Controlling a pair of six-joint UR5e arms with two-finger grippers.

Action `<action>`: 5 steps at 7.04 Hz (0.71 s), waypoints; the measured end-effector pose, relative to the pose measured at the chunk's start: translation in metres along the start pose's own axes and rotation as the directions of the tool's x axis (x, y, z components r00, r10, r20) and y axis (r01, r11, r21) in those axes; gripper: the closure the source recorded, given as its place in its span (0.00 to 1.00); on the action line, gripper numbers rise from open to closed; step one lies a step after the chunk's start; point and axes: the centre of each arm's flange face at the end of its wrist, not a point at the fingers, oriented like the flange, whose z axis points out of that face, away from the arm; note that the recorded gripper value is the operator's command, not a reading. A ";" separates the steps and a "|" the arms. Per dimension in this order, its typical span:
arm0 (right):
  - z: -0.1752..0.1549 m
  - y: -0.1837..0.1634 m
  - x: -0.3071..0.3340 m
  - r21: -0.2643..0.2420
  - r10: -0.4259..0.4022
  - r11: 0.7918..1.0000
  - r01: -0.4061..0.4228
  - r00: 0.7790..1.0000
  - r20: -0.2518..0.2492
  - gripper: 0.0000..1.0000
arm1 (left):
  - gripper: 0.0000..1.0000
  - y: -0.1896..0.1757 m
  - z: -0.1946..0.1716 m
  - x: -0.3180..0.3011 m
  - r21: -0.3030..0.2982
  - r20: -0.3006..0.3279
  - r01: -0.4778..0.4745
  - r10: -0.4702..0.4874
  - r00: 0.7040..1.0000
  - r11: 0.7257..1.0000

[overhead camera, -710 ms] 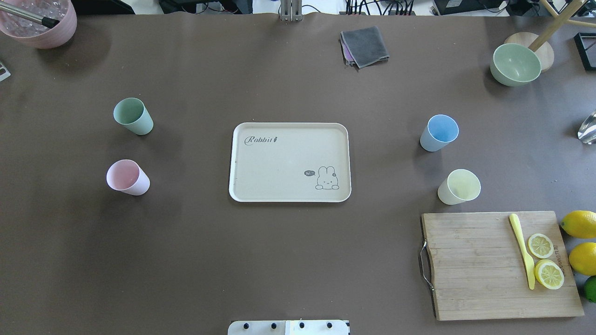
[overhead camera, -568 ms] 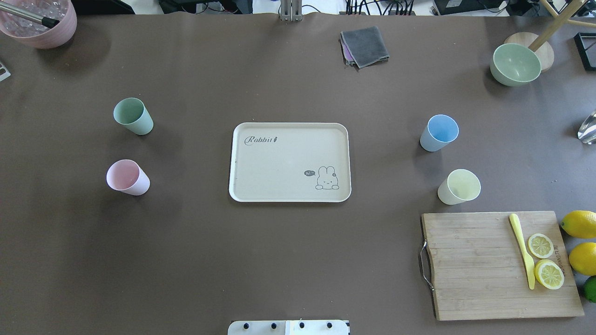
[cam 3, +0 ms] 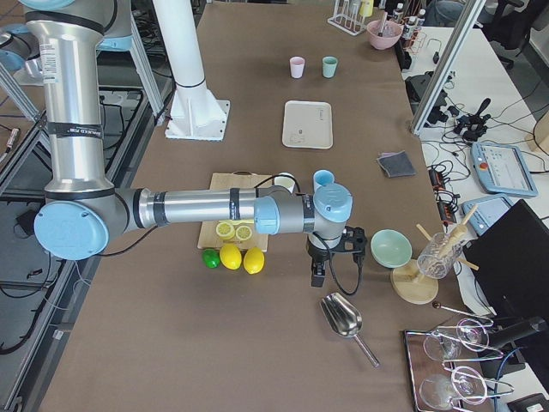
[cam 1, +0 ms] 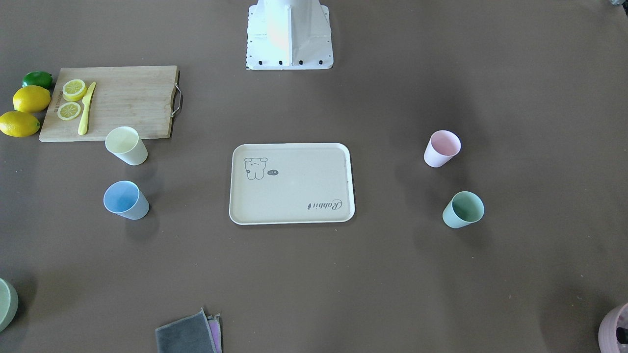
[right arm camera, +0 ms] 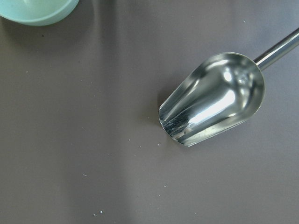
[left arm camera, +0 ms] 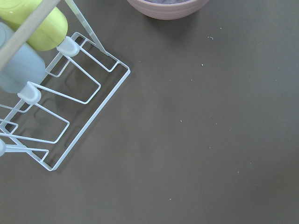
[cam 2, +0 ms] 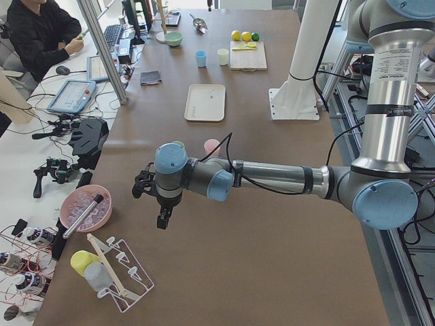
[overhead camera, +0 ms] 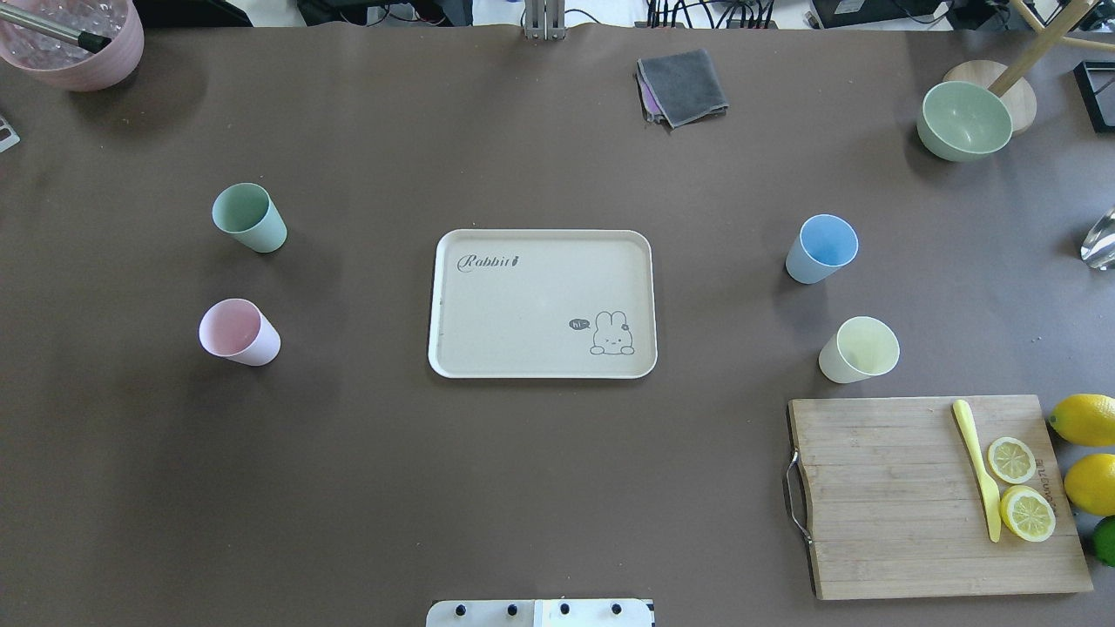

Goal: Place all cups on tray

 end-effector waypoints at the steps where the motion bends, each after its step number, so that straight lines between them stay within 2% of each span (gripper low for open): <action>1: 0.000 0.000 0.000 0.001 -0.001 1.000 0.001 1.000 0.000 0.00 | 0.02 0.000 0.001 -0.001 -0.002 0.001 0.001 -0.001 1.000 1.000; 5: 0.001 0.000 0.000 -0.001 -0.001 1.000 0.001 1.000 0.000 0.00 | 0.02 0.001 0.002 -0.001 -0.004 0.001 0.004 -0.004 1.000 1.000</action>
